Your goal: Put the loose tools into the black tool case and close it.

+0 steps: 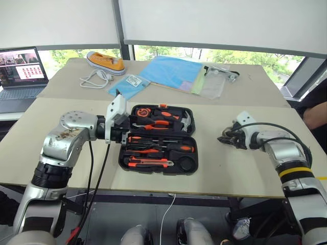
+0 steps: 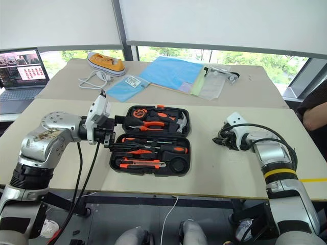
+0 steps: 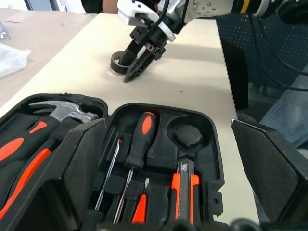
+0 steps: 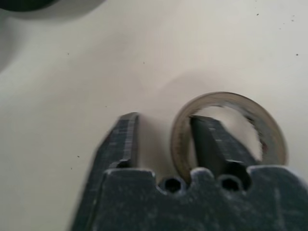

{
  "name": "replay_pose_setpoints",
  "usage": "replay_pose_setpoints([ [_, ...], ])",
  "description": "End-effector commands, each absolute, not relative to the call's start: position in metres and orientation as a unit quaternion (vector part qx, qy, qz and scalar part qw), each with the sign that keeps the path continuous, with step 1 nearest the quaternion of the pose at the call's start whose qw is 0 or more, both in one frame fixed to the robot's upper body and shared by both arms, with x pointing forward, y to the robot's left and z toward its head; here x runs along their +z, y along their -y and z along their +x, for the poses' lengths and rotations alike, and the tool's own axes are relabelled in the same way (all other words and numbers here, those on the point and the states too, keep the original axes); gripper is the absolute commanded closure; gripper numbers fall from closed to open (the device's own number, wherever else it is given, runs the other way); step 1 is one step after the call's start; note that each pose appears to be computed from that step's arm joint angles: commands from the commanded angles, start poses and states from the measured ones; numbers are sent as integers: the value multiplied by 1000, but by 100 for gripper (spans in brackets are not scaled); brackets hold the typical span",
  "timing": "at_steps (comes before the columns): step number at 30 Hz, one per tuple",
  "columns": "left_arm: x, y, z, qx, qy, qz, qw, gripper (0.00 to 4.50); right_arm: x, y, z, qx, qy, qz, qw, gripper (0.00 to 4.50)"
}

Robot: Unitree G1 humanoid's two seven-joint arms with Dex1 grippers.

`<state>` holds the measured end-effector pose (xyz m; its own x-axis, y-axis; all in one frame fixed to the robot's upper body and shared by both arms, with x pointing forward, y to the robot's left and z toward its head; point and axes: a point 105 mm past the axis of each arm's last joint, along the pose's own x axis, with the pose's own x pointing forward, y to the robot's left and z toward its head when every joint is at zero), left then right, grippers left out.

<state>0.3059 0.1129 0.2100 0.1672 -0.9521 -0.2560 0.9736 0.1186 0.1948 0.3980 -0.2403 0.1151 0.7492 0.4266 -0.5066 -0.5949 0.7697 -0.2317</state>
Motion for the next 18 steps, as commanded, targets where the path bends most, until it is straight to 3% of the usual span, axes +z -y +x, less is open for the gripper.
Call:
replay_pose_setpoints([
  [1,211,-115,300,-655,-31,200,728,0,144,243,395,291,-171,-202,920,400],
  [2,209,-117,300,-656,-35,207,725,0,151,238,390,309,-162,-196,917,440],
  [3,208,-119,300,-657,-39,211,723,0,158,232,385,328,-152,-190,913,446],
  [5,206,-121,300,-661,-44,220,716,0,175,213,368,382,-127,-172,899,446],
  [8,200,-125,294,-675,-56,231,699,0,191,171,322,500,-120,-161,842,446],
  [12,194,-127,289,-687,-66,243,681,0,183,125,276,581,-125,-185,783,446],
  [15,190,-126,288,-691,-70,249,675,0,171,99,263,601,-125,-202,763,446],
  [18,189,-125,288,-694,-70,250,672,0,160,90,266,598,-129,-217,761,446],
])
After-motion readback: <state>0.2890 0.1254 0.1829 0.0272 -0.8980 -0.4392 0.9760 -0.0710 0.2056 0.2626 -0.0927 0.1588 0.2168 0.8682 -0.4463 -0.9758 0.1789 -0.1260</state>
